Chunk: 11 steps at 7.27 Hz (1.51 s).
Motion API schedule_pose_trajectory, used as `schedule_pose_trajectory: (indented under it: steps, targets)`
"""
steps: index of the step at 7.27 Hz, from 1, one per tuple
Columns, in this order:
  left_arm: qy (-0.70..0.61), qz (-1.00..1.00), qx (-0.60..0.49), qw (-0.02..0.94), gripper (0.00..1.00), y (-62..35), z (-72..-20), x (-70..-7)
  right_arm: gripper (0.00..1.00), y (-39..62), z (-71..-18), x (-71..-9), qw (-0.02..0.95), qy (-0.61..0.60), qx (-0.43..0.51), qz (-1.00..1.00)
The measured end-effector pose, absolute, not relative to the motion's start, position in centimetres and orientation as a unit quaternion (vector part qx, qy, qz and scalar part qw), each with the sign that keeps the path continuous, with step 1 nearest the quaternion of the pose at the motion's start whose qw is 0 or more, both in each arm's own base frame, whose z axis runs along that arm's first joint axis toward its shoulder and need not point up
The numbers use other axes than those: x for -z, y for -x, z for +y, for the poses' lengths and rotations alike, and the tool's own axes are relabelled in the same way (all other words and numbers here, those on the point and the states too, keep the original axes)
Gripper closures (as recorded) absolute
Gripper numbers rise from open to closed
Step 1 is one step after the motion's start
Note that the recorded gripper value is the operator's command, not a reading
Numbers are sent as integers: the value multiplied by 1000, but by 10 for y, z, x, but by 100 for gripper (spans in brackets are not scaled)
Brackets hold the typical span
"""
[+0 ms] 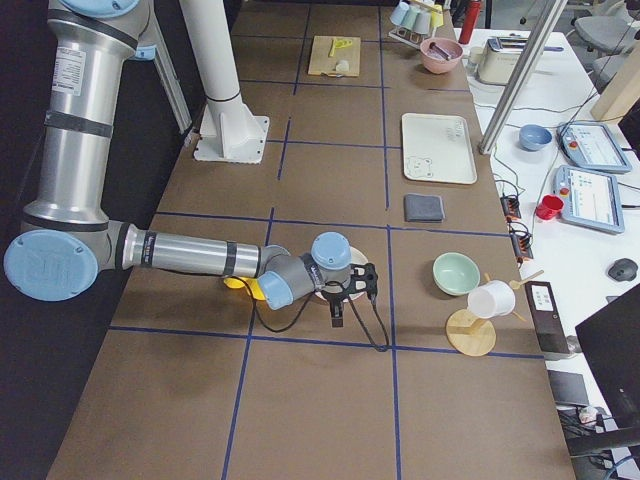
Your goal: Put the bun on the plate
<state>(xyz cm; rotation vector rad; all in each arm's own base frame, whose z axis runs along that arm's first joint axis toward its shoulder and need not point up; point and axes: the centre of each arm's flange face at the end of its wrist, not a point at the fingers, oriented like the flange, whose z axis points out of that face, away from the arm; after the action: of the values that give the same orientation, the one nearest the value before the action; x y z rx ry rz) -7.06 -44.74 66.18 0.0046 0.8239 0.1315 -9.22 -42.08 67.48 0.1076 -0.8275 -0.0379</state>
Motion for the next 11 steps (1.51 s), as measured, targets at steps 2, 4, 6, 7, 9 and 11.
schedule_pose_trajectory:
  steps: [2,4,6,7,9,11]
  targets:
    - [2,401,-63,914,0,70,-447,-666,7,111,-417,-686,913,-49,26,-405]
    - [4,401,-62,914,0,70,-446,-669,23,125,-416,-685,911,-51,41,-407]
    - [7,401,-61,914,0,70,-446,-672,87,136,-414,-685,911,-56,54,-405]
    - [9,401,-61,914,0,70,-446,-674,98,138,-414,-684,911,-57,56,-404]
    - [12,401,-60,914,0,69,-446,-677,100,142,-417,-681,910,-60,59,-406]
    - [11,401,-60,914,0,69,-446,-677,100,148,-428,-669,907,-64,54,-413]
